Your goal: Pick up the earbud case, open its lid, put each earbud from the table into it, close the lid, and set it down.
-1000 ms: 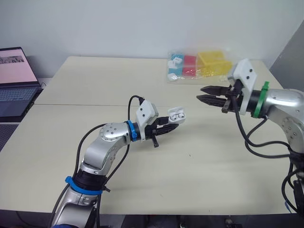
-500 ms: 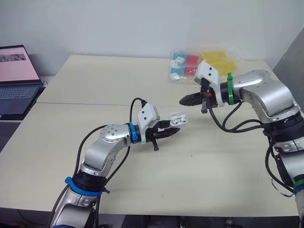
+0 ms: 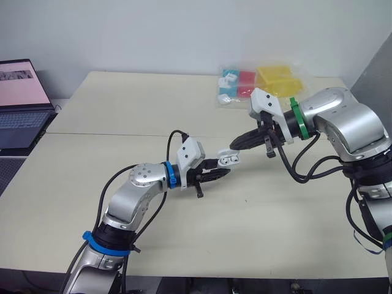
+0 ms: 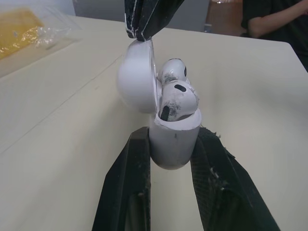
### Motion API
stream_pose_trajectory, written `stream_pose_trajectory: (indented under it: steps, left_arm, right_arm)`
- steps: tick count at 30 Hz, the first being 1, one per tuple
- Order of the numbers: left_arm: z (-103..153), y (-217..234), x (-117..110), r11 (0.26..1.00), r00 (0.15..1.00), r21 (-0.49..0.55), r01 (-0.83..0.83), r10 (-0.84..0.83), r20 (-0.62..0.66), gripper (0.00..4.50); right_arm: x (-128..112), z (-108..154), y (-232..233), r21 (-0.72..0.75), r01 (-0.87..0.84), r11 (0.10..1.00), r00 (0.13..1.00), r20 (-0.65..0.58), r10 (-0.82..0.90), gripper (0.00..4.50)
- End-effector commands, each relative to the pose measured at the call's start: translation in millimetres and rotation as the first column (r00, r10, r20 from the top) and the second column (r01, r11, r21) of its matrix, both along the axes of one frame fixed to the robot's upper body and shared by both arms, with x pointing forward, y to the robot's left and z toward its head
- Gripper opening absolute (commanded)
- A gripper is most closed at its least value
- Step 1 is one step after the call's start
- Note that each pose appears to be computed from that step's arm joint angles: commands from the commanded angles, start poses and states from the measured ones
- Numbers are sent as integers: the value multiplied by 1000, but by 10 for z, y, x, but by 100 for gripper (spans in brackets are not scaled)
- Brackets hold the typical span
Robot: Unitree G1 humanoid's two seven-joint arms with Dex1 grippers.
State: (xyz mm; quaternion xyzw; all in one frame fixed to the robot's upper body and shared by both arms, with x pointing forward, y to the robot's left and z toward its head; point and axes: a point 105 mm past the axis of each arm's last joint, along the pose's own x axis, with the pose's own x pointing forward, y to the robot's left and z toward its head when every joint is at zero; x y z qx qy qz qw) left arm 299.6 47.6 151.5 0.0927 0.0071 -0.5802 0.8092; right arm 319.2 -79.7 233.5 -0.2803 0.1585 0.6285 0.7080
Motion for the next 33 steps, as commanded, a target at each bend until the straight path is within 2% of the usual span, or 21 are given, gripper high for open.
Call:
stream_pose_trajectory:
  steps: [1, 4, 10, 13, 17, 21, 33]
  left_arm:
    - [183, -38, -44, 1000, 997, -22, 21, -20, 77, 77]
    - [189, -42, -50, 1000, 996, -16, 23, -22, 84, 77]
    - [182, -35, -54, 1000, 996, -11, 21, -20, 83, 77]
    - [185, -42, -61, 1000, 996, -11, 27, -26, 84, 77]
    - [205, -40, -42, 1000, 996, -12, 25, -24, 86, 77]
    - [217, -35, -44, 1000, 996, -11, 25, -24, 86, 77]
    - [263, -37, -24, 1000, 995, -12, 12, -11, 95, 77]
  right_arm:
    - [-79, 26, 14, -3, -31, 1000, 1000, -3, 31, 0]
    - [-85, 41, 32, 14, -37, 999, 999, 4, 37, 0]
    - [-40, 231, 70, 96, -15, 995, 1000, -11, 16, 0]
    - [76, 173, 76, 74, 21, 997, 999, 44, -24, 0]
    - [80, 154, 113, 90, 20, 996, 1000, 16, -22, 0]
    - [157, 71, 82, 49, 36, 998, 998, 42, -39, 0]
    - [-2, -28, 20, -28, -53, 998, 998, -17, 53, 0]
